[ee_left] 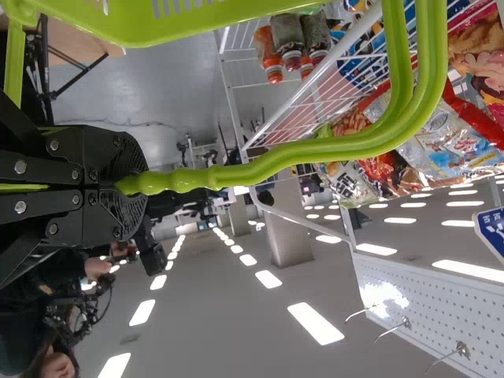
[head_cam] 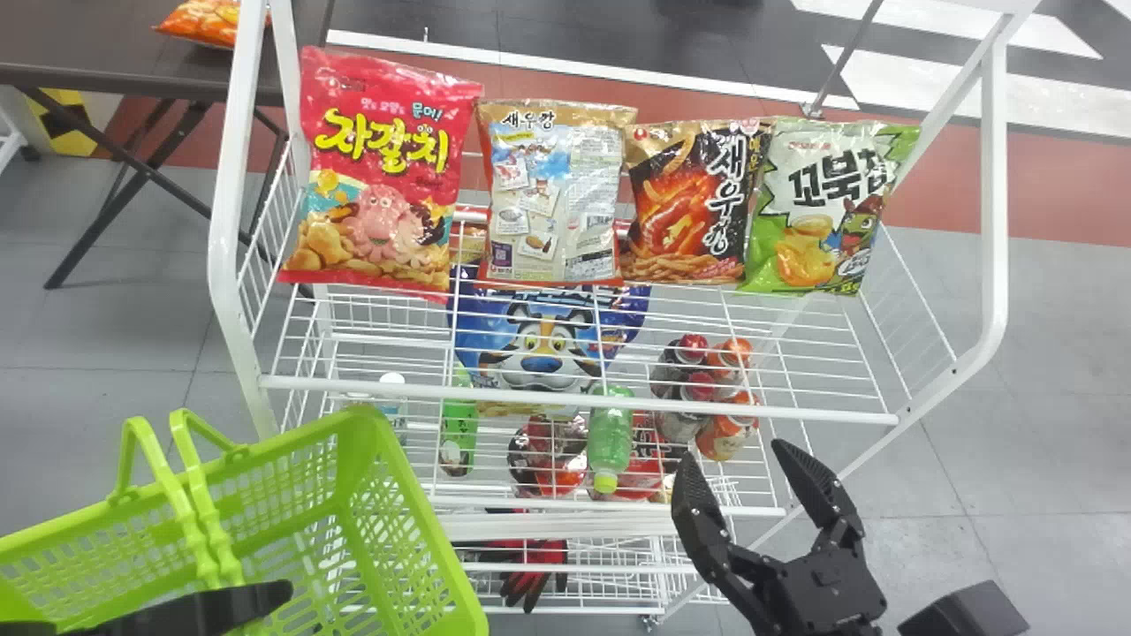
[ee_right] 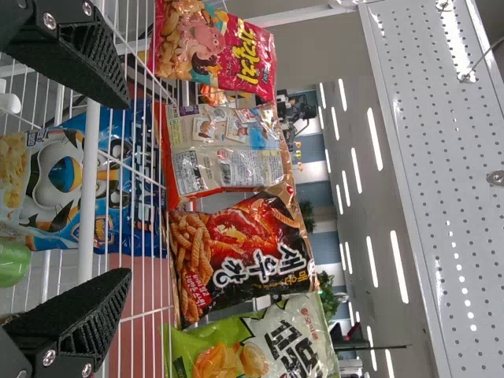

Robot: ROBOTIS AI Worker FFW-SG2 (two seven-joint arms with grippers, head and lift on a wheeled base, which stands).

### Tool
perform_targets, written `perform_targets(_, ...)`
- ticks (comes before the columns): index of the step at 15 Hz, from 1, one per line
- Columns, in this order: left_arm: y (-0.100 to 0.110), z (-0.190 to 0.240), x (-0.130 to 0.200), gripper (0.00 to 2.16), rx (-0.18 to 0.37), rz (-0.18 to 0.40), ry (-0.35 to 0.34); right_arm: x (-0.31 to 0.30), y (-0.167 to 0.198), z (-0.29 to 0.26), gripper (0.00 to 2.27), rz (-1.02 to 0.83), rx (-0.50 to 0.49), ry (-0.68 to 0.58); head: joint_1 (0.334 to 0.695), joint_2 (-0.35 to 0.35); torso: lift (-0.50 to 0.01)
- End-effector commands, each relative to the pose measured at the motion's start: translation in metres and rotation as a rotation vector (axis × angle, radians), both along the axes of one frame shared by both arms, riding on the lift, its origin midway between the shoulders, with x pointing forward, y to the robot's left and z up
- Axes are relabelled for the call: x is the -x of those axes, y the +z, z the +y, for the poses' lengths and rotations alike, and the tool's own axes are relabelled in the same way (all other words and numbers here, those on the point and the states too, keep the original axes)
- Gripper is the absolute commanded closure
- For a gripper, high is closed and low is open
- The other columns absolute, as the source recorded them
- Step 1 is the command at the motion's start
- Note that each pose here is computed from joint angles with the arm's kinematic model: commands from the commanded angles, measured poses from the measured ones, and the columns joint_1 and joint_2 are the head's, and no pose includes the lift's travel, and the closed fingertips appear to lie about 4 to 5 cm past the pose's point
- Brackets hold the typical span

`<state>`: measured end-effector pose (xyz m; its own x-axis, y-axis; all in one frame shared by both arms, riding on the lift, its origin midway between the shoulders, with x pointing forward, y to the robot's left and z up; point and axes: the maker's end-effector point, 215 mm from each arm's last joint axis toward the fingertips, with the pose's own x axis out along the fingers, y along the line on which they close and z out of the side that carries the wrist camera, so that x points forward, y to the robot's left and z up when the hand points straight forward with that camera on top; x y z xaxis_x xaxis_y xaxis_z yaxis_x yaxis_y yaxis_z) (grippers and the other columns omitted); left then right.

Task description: Hold basket handle with left hand then pick Saewookkang with right hand and place into basket

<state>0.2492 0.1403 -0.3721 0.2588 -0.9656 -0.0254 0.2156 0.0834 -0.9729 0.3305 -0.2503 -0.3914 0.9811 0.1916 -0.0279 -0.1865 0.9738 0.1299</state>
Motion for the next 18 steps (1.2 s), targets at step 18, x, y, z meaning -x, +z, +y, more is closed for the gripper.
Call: perform_targets(18, 0.001, -0.007, 0.016, 2.15, 0.012, 0.035, -0.017, -0.1, 0.011, 0.065, 0.04, 0.112, -0.031, 0.042, 0.695, -0.155, -0.018)
